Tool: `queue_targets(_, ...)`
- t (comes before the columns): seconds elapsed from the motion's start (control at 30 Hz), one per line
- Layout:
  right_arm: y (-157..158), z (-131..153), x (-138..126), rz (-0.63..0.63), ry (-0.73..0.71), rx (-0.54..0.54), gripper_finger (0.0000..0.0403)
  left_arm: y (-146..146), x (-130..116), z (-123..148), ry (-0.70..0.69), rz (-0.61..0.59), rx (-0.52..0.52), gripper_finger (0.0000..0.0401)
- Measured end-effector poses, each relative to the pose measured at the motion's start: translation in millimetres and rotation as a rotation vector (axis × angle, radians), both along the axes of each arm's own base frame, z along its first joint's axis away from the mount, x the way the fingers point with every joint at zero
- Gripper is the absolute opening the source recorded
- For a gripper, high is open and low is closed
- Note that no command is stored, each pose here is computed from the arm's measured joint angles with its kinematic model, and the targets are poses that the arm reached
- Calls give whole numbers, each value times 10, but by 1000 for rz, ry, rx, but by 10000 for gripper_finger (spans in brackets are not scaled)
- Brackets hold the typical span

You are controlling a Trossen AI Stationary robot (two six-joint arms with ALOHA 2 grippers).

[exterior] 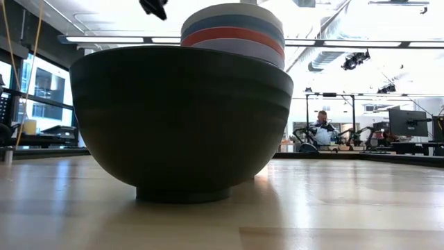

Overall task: Nest bowls inside each other
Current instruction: Stack the black bowl on top of the white bowl

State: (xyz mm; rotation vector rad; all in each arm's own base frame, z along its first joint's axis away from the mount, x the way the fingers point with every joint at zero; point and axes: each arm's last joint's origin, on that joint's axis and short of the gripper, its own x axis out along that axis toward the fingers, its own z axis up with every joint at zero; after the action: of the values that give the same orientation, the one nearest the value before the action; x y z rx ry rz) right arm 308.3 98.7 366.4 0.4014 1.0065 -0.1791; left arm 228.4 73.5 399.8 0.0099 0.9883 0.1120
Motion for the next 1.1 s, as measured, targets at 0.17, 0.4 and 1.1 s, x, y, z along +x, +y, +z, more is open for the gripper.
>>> queue_targets(0.17, 209, -227, 118, -224, 37, 19, 142, -14, -371, 29, -128, 14, 87, 173)
queue_targets(0.4, 510, -542, 314, -411, 65, 155, 142, 51, -646, -136, -261, 97, 168, 173)
queue_targets(1.1, 1032, -984, 383, -512, 98, 201, 142, 59, -707, -274, -239, 316, 132, 172)
